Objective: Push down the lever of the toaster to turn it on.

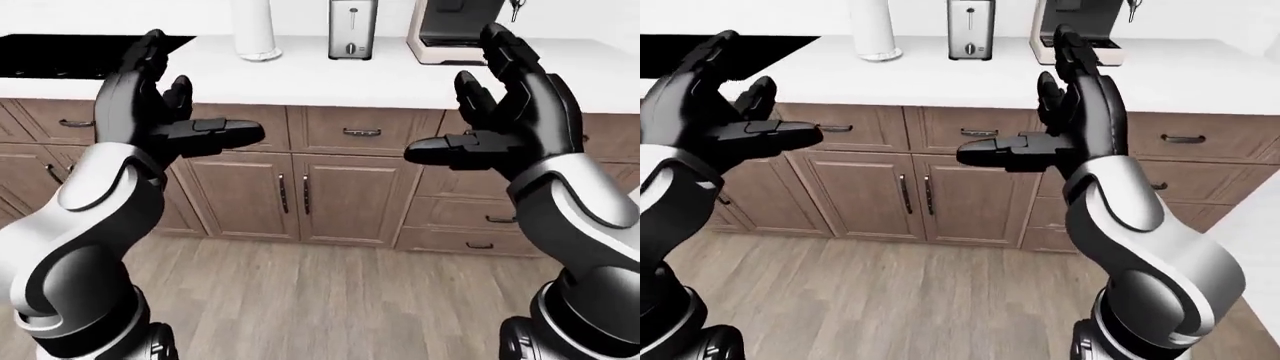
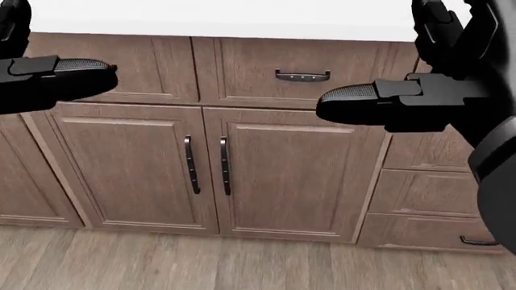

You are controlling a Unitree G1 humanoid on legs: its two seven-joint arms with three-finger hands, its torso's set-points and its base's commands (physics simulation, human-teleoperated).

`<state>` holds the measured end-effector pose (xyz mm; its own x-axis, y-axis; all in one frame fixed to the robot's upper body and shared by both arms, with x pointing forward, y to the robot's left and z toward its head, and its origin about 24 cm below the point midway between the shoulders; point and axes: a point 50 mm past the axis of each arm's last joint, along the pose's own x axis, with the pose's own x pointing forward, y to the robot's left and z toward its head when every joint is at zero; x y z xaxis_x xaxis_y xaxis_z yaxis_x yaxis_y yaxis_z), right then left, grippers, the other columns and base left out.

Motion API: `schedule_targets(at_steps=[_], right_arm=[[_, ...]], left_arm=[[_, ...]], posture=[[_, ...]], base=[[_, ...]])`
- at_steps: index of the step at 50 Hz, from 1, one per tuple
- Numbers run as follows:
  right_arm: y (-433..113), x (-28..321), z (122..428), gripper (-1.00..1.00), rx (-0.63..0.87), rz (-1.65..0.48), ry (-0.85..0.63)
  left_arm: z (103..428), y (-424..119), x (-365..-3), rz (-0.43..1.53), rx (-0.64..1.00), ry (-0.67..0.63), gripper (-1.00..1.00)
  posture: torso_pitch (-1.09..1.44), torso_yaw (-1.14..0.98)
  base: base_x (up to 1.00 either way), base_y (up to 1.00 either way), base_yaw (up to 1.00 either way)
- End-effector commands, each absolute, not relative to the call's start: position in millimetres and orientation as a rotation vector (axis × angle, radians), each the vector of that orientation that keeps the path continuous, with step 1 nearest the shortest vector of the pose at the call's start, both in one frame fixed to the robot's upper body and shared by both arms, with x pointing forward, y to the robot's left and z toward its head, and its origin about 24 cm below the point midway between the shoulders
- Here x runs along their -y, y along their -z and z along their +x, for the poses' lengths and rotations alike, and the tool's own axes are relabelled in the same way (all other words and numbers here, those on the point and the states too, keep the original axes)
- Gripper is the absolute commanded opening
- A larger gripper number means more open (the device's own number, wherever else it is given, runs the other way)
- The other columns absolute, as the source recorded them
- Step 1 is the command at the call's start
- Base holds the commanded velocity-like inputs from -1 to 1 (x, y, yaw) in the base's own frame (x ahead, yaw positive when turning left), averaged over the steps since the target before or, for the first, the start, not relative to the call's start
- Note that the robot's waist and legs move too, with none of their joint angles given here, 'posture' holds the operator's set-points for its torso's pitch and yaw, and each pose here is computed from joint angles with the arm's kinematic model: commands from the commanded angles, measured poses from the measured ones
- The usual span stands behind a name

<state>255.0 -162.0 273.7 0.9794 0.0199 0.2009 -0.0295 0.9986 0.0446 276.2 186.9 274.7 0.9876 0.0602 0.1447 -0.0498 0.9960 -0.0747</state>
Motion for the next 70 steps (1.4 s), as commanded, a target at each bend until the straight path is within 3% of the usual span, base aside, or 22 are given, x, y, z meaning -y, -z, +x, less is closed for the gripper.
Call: schedule_targets(at_steps=[1, 70], right_arm=[[-285.9, 163.0, 250.1, 1.0, 0.28, 0.056, -0.022], [-286.6, 163.0, 250.2, 1.0, 0.279, 0.056, -0.025]], left_arm=[[270.5, -289.2, -186.6, -0.075, 0.237, -0.052, 1.0], [269.6, -292.3, -189.0, -0.077, 0.242, -0.06, 1.0]], posture=[[0.0, 0.0], [0.0, 0.0]], base=[[0.14, 0.0, 0.0], [0.21, 0.0, 0.0]])
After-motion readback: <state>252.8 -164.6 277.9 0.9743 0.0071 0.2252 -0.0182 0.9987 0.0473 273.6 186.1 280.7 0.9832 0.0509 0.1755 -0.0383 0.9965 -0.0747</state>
